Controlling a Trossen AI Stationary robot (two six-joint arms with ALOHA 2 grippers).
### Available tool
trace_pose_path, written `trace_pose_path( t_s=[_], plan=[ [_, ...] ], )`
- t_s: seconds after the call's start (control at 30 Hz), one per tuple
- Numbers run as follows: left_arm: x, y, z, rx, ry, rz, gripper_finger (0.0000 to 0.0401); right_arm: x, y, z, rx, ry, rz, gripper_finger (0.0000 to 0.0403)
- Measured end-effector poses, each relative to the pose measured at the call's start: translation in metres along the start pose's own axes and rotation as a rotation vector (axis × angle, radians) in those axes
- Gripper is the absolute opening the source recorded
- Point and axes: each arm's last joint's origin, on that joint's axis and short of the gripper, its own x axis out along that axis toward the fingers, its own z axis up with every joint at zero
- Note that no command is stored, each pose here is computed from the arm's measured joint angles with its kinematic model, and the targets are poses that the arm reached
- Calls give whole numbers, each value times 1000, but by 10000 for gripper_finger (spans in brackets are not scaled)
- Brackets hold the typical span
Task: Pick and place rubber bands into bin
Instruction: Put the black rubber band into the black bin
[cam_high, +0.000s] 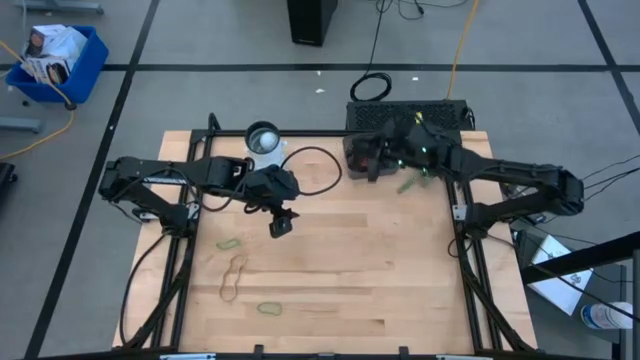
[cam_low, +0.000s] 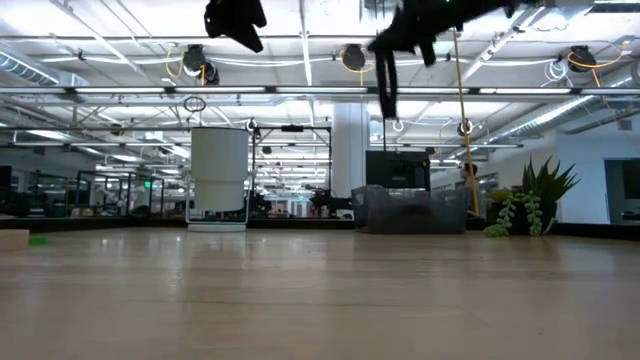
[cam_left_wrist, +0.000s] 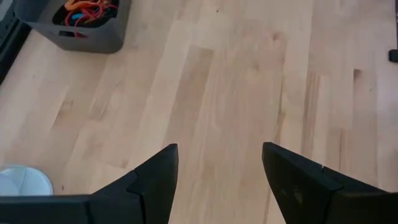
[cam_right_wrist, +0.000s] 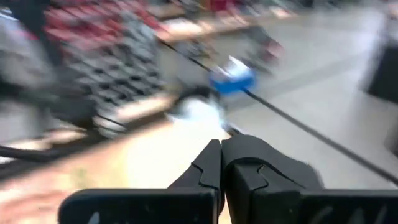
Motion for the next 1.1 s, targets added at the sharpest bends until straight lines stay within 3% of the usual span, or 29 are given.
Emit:
trace_pose_path(
  t_s=[0.33,0.8,1.1],
  plan=[
    [0,1,0,8,-8,26,241,29,-52,-42,26,330,-212,0],
    [0,1,1,6,-14,31,241,72,-82,-100,-41,584,-356,0],
    [0,1,1,6,-18,31,241,88,-90,-131,-42,704,-364,4]
  ],
)
